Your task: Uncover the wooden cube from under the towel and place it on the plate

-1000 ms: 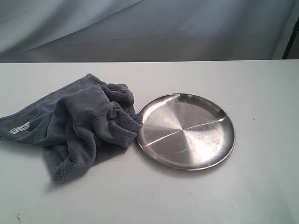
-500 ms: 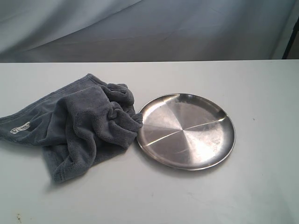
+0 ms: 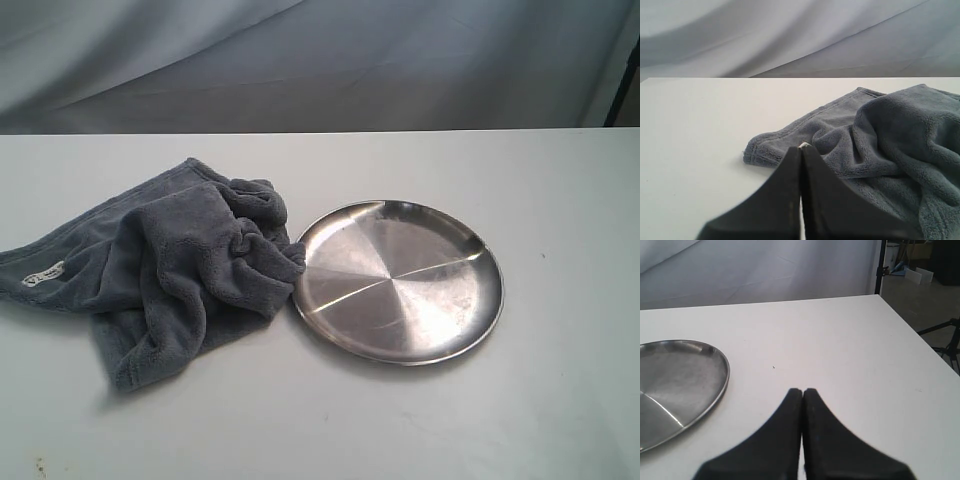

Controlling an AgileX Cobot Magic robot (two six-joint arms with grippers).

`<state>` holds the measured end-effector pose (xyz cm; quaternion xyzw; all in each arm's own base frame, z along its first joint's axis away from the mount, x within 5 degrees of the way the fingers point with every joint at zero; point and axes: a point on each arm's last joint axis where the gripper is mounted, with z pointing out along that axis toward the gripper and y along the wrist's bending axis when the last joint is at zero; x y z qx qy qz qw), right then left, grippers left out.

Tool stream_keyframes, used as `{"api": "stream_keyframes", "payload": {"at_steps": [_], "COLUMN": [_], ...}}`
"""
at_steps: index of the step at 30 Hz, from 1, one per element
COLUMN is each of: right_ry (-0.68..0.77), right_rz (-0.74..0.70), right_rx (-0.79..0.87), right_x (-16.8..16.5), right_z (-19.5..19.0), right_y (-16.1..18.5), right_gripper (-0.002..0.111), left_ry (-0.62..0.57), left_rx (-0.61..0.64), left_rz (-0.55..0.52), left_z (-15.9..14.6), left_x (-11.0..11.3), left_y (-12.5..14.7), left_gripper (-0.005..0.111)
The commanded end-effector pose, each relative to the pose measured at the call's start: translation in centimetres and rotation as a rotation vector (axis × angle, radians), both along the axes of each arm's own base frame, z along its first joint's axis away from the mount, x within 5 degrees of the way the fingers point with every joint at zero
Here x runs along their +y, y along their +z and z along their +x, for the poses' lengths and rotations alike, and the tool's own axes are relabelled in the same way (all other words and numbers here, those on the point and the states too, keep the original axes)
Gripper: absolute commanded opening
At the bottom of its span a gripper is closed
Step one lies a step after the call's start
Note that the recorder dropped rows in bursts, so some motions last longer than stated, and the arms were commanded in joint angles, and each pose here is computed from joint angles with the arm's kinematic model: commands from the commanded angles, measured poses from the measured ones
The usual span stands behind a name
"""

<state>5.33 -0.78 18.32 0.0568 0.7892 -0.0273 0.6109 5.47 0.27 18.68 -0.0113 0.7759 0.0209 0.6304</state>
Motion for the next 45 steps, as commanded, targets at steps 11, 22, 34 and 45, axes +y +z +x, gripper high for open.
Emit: {"api": "stream_keyframes", "payload": {"at_steps": [11,22,34,45], "right_ry": [0.011,0.115,0.264,0.435], "right_rz": [-0.102,-0.149,0.082,-0.044], "right_rx": [-0.151,-0.731,-1.120,-0.520], "right_x": [0.0,1.2,2.0,3.6], "right_z": [0.2,-0.7,-3.0,2.9], "right_y": [1.4,6.4,9.7,18.5], "right_gripper": [0.000,0.000,0.000,0.000], "left_ry": [-0.003,-0.004,-0.003,-0.003], "left_rx": [-0.009,-0.009,-0.009,-0.009], "left_rz": [-0.009,-0.007,-0.010,-0.008], "left_z": [0.0,0.0,0.0,0.0], "left_x": [0.0,0.0,0.0,0.0], "left_y": [0.1,0.1,0.1,0.1], "left_gripper": [0.000,0.000,0.000,0.000]}}
